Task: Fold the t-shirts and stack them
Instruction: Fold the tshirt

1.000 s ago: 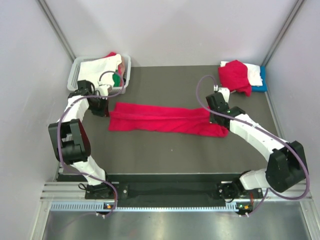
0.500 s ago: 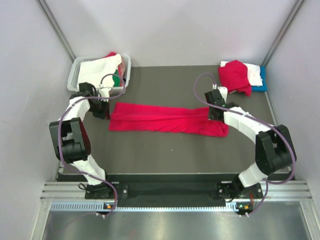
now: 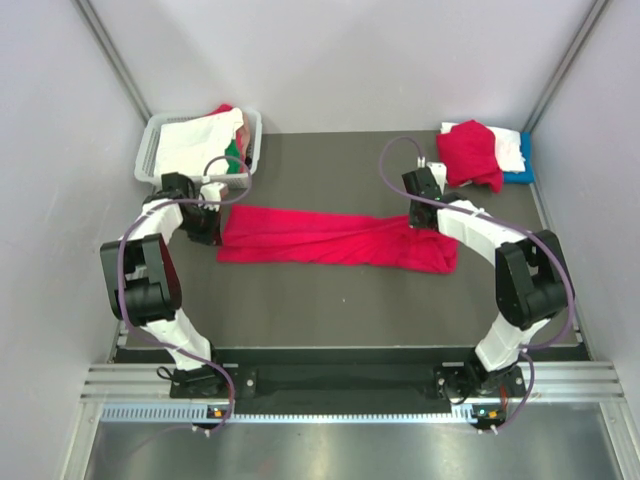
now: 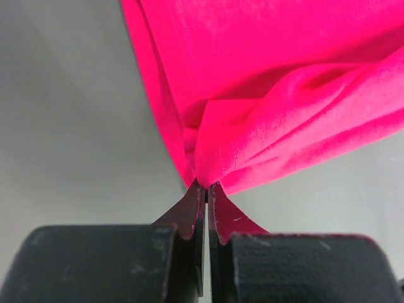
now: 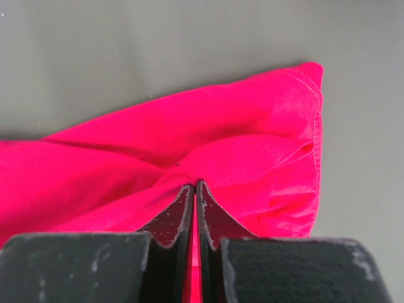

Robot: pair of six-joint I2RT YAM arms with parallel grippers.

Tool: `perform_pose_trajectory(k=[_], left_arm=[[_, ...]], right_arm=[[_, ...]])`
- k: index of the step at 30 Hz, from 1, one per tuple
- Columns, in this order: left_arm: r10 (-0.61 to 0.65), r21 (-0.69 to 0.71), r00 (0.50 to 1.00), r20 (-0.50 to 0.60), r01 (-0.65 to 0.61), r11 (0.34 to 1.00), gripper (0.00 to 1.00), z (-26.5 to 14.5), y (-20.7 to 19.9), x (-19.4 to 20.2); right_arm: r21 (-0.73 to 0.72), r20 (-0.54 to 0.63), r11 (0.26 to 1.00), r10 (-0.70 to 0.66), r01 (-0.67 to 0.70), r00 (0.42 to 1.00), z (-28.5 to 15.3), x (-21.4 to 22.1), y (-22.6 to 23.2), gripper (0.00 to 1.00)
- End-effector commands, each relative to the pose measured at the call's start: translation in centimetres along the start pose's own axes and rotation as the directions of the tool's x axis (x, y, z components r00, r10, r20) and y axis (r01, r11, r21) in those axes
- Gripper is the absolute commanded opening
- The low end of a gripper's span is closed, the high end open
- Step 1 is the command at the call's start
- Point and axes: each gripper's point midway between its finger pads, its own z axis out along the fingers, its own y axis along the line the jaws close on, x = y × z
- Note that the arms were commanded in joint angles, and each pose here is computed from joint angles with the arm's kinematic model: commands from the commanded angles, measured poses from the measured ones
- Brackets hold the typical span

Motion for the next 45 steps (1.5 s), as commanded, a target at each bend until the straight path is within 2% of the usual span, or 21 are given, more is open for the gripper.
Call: perform_pose_trajectory(k=[1, 6, 13, 14, 15, 18, 19, 22, 25, 33, 35, 36, 37, 38, 39, 42, 45], left_arm=[[0.015, -0.072, 0.995, 0.094, -0.008, 0.997, 0.0, 0.4, 2.3, -3.4], [-0.036, -0.081, 0.991, 0.132, 0.047, 0.996, 0.0, 1.4, 4.4, -7.1], [-0.038, -0.069, 0.985, 0.166, 0.05, 0.996, 0.0, 1.3, 4.8, -9.7], [-0.033, -0.07, 0.986, 0.165, 0.045, 0.997, 0.05, 1.3, 4.5, -9.8], [-0.028, -0.075, 0.986, 0.162, 0.04, 0.996, 0.17, 1.3, 4.4, -9.7], [-0.012, -0.071, 0.989, 0.149, 0.023, 0.997, 0.35, 1.2, 3.4, -8.9], [0.001, -0.075, 0.986, 0.166, 0.012, 0.997, 0.51, 0.7, 3.1, -9.2], [0.021, -0.081, 0.987, 0.159, -0.008, 0.997, 0.77, 0.3, 2.5, -8.3], [0.029, -0.087, 0.988, 0.155, -0.016, 0.996, 0.81, -0.1, 2.2, -7.7], [0.025, -0.03, 0.984, 0.175, -0.021, 0.999, 0.82, -2.5, -0.8, -7.3], [0.058, -0.003, 0.978, 0.202, -0.059, 0.998, 0.82, -3.8, -3.4, -7.8], [0.076, 0.002, 0.975, 0.21, -0.078, 0.997, 0.83, -4.1, -4.4, -7.9], [0.092, 0.003, 0.968, 0.235, -0.096, 0.995, 0.83, -4.7, -5.5, -8.2], [0.107, 0.038, 0.971, 0.215, -0.118, 0.992, 0.83, -3.7, -7.0, -7.2], [0.12, 0.054, 0.97, 0.21, -0.134, 0.989, 0.83, -3.3, -7.9, -6.8], [0.151, 0.062, 0.978, 0.143, -0.161, 0.985, 0.83, -1.0, -8.9, -4.8], [0.147, 0.07, 0.984, 0.104, -0.154, 0.986, 0.82, 0.5, -8.6, -3.6]], right_arm=[[-0.004, 0.071, 0.999, 0.048, -0.048, 0.996, -0.1, -2.9, 0.1, 0.0], [0.0, 0.062, 0.999, 0.054, -0.054, 0.997, -0.1, -2.3, -0.1, 0.0], [0.008, 0.056, 0.999, 0.05, -0.05, 0.997, -0.3, -1.5, -0.6, 0.0], [0.011, 0.053, 0.999, 0.049, -0.05, 0.997, -0.3, -1.4, -0.7, 0.0], [0.011, 0.053, 0.999, 0.052, -0.053, 0.997, -0.3, -1.4, -0.7, 0.0], [0.012, 0.051, 0.998, 0.054, -0.055, 0.997, -0.3, -1.2, -0.7, 0.0], [0.013, 0.048, 0.998, 0.053, -0.053, 0.997, -0.2, -1.0, -0.8, 0.0], [0.013, 0.048, 0.998, 0.053, -0.053, 0.997, -0.3, -1.0, -0.8, 0.0], [0.014, 0.052, 0.998, 0.054, -0.055, 0.997, -0.3, -1.1, -0.9, 0.0], [0.022, 0.058, 0.999, 0.034, -0.036, 0.998, 0.1, -1.6, -0.6, 0.0], [0.039, 0.058, 0.999, 0.011, -0.013, 0.998, 0.7, -1.9, -0.7, 0.07], [0.045, 0.06, 0.999, 0.006, -0.009, 0.998, 0.8, -2.1, -0.7, 0.18], [0.058, 0.067, 0.998, -0.006, 0.002, 0.998, 1.0, -2.6, -0.6, 0.18], [0.065, 0.073, 0.998, -0.009, 0.004, 0.997, 1.1, -2.9, -0.7, 0.18], [0.075, 0.092, 0.997, -0.008, 0.001, 0.996, 1.0, -3.7, -0.7, 0.22], [0.1, 0.127, 0.995, -0.02, 0.007, 0.992, 0.3, -5.8, -0.9, 0.44], [0.086, 0.158, 0.996, -0.029, 0.015, 0.987, -1.6, -7.3, -0.9, 0.57]])
